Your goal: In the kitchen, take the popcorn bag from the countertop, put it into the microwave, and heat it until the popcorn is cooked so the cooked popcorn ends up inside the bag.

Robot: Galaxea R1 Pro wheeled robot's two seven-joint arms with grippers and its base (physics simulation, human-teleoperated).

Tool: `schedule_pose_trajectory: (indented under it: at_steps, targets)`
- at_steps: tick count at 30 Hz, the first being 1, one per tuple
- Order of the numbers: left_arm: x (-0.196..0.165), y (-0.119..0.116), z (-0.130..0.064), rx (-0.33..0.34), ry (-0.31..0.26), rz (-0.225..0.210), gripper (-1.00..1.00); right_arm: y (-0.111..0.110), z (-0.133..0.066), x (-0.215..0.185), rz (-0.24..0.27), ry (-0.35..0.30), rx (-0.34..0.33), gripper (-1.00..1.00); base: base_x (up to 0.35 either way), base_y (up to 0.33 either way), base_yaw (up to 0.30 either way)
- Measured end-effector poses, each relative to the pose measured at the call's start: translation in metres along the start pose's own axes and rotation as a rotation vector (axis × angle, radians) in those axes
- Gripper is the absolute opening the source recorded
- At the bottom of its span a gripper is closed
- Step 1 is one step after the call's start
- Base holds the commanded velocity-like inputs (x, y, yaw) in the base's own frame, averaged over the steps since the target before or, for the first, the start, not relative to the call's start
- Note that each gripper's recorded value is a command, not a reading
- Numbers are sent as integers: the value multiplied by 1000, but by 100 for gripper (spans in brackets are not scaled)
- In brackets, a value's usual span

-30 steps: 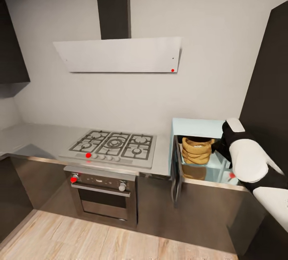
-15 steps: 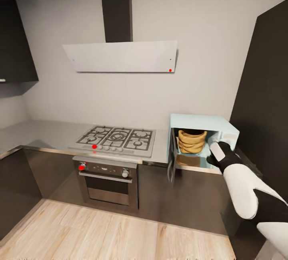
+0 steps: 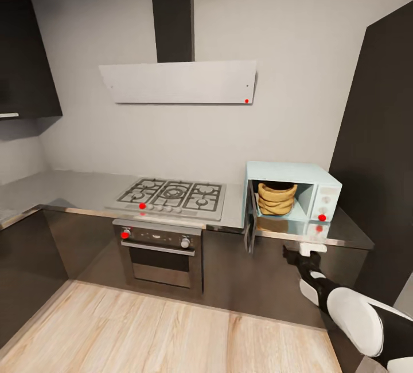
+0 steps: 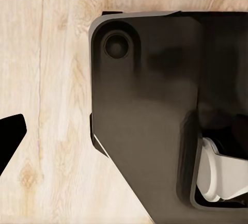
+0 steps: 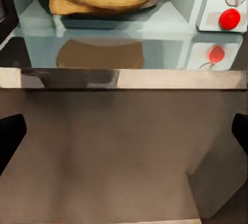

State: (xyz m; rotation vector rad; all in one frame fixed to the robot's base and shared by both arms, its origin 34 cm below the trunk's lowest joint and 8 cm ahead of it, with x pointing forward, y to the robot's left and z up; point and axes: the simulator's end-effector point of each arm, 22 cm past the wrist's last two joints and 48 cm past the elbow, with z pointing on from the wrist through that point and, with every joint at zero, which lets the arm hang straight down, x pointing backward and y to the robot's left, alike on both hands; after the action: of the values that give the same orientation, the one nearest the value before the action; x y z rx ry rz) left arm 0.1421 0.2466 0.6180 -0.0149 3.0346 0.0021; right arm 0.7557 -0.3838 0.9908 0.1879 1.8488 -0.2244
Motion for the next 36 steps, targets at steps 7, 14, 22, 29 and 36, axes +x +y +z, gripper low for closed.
schedule_pose_trajectory:
  at_steps: [7, 14, 22, 29, 36]
  targets:
    - [0, 0, 0, 0, 0, 0, 100, -49, 0, -35, -64, -153, -84, 100, 0, 0, 0]
    - [0, 0, 0, 0, 0, 0, 100, -44, -1, -59, -78, -228, -130, 100, 0, 0, 0]
    - [0, 5, 0, -7, 0, 1, 100, -9, -3, -50, -56, -213, -171, 100, 0, 0, 0]
    - [0, 7, 0, -9, 0, 1, 100, 4, -7, -36, -45, -183, -192, 100, 19, 34, -24]
    - [0, 7, 0, -9, 0, 1, 100, 5, -7, -34, -45, -181, -192, 100, 164, 145, -207]
